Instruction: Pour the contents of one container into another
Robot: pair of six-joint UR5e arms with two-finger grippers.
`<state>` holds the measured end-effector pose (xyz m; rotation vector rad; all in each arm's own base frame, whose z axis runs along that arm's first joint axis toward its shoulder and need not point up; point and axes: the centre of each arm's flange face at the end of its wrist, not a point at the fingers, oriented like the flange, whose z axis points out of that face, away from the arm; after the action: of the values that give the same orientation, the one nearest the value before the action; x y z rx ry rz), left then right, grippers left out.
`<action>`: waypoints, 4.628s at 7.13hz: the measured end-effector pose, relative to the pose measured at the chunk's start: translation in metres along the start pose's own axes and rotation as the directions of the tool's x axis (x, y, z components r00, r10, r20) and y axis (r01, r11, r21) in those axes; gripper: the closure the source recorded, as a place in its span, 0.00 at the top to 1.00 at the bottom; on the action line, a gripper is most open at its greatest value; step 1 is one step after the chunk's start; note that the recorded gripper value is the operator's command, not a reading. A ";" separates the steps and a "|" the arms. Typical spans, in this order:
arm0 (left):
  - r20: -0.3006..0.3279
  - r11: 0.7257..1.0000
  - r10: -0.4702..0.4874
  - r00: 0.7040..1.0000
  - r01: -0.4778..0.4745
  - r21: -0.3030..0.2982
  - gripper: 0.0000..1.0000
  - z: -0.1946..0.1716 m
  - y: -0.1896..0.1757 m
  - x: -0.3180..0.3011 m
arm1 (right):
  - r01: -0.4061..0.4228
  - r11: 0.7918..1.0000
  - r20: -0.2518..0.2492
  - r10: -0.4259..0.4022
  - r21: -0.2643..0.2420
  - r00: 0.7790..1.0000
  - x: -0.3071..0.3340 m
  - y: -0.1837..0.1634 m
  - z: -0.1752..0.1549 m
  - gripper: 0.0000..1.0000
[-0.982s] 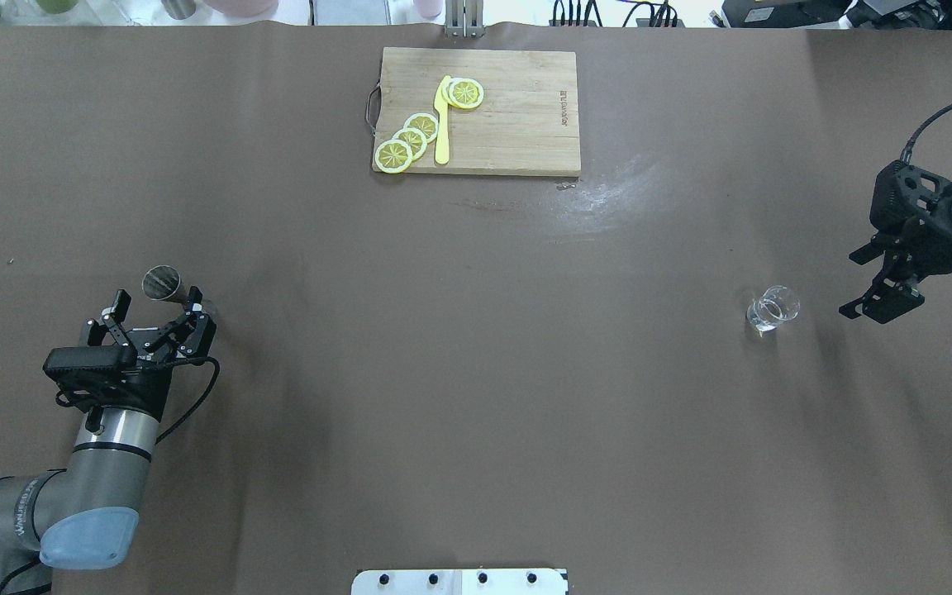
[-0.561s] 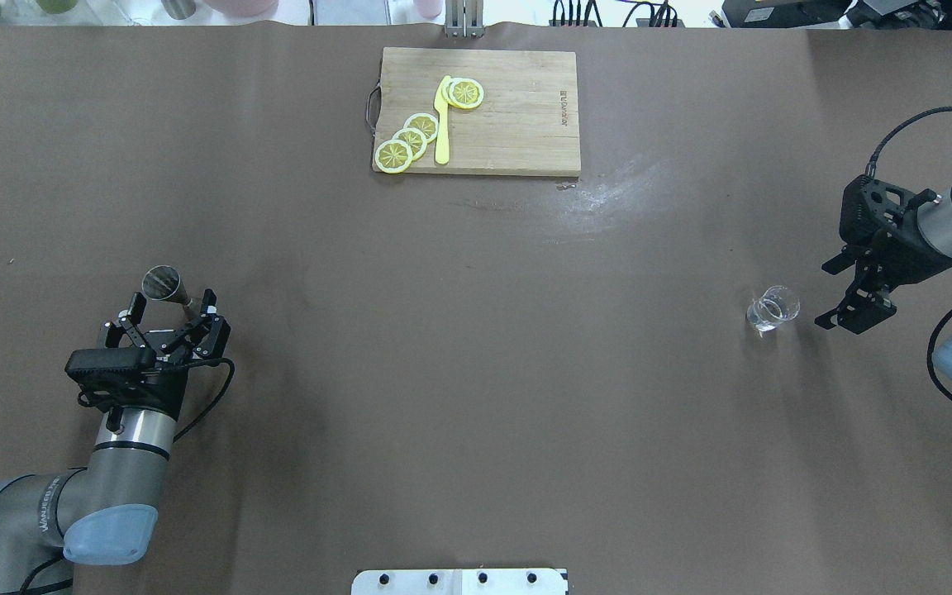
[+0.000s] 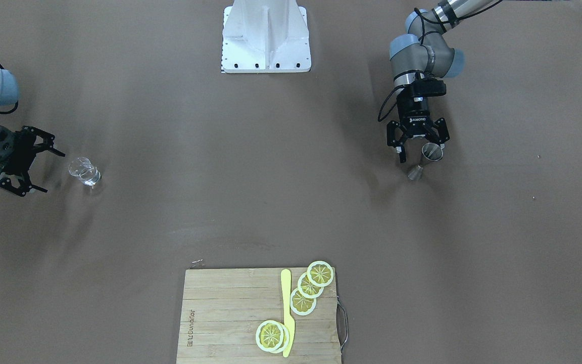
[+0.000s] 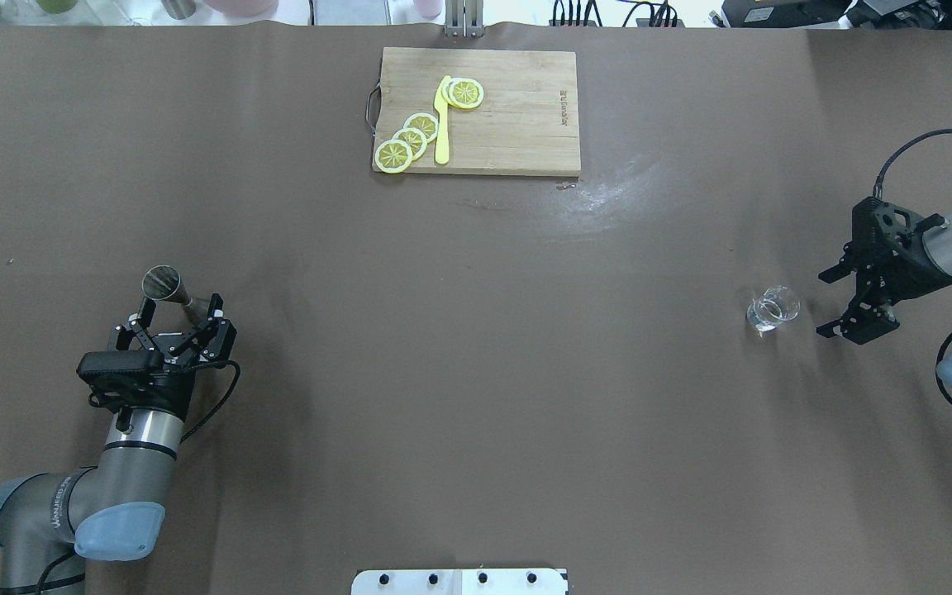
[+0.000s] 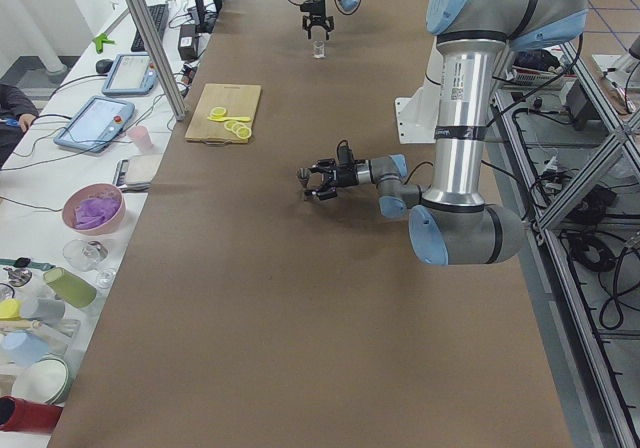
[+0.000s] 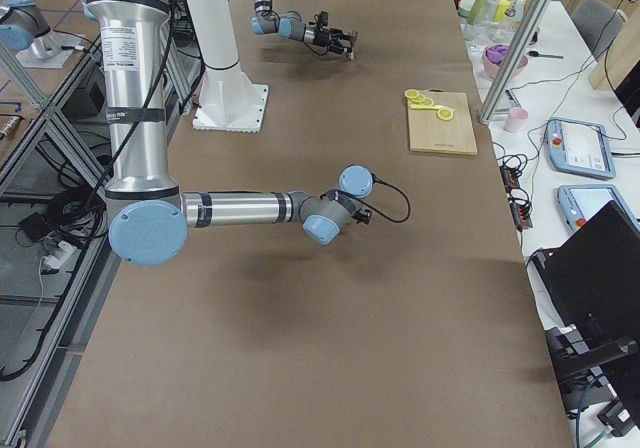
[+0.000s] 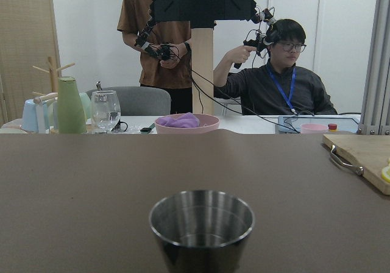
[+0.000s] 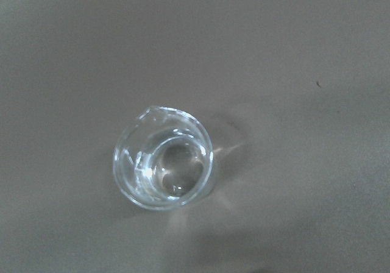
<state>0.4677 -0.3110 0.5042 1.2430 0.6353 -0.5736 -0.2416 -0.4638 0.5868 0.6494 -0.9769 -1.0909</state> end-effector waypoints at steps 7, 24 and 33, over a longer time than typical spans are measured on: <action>-0.017 1.000 0.021 1.000 -0.021 0.010 0.94 0.004 -0.006 -0.002 | 0.061 0.986 0.009 -0.063 0.152 0.998 0.005 -0.006 0.006 1.00; -0.012 1.000 0.010 1.000 -0.010 0.018 0.37 0.012 0.000 -0.006 | 0.094 0.947 0.044 -0.113 0.308 0.993 0.005 -0.009 0.027 1.00; -0.039 1.000 -0.014 0.999 0.015 0.026 0.00 0.009 -0.011 0.008 | 0.109 0.928 0.055 -0.137 0.356 0.989 -0.009 0.002 0.038 0.98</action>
<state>0.4670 -0.3228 0.4932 1.2775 0.6717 -0.5731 -0.2765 -0.4539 0.6025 0.9766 -1.2289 -1.0657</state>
